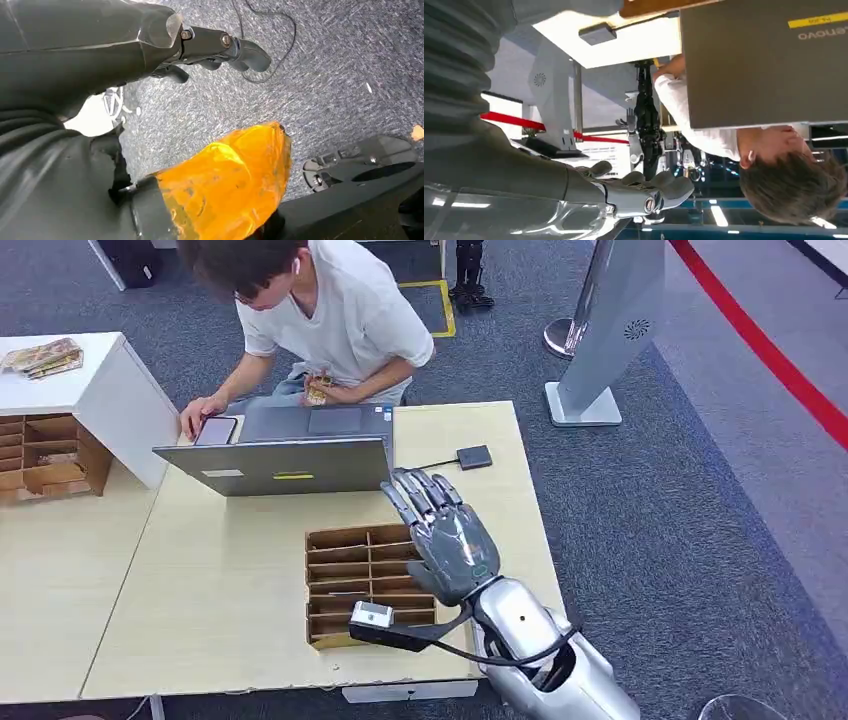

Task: Pass the card to the sensor for recognition and then transmit it.

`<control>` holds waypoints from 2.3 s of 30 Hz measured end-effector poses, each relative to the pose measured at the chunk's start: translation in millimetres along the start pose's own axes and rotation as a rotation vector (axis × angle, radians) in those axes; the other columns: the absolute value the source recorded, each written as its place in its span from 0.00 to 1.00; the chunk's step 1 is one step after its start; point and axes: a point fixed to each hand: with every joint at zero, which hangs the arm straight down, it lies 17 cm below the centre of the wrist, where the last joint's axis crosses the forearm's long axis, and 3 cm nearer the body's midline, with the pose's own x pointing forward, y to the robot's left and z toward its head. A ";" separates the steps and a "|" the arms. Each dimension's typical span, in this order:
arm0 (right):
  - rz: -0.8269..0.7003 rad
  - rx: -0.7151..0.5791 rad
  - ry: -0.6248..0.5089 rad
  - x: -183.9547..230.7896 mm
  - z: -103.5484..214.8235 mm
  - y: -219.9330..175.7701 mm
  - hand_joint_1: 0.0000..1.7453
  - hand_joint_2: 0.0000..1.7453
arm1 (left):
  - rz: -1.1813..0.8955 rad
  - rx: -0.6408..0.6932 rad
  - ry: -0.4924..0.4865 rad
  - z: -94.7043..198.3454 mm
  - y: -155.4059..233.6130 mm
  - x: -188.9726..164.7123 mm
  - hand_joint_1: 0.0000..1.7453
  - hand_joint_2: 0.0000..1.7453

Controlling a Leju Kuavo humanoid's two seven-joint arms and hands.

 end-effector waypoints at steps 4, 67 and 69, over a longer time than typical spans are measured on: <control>-0.008 0.021 -0.002 0.8 0.7 6.9 0.35 1.00 | -0.006 -0.009 0.004 -0.1 -0.7 0.8 0.00 0.00; -0.048 0.224 0.053 -9.9 -8.5 79.1 0.29 1.00 | -0.101 -0.036 -0.032 -1.5 -0.3 20.4 0.00 0.00; -0.049 0.226 0.053 -9.9 -8.9 80.1 0.29 1.00 | -0.101 -0.037 -0.033 -1.5 -0.2 21.2 0.00 0.00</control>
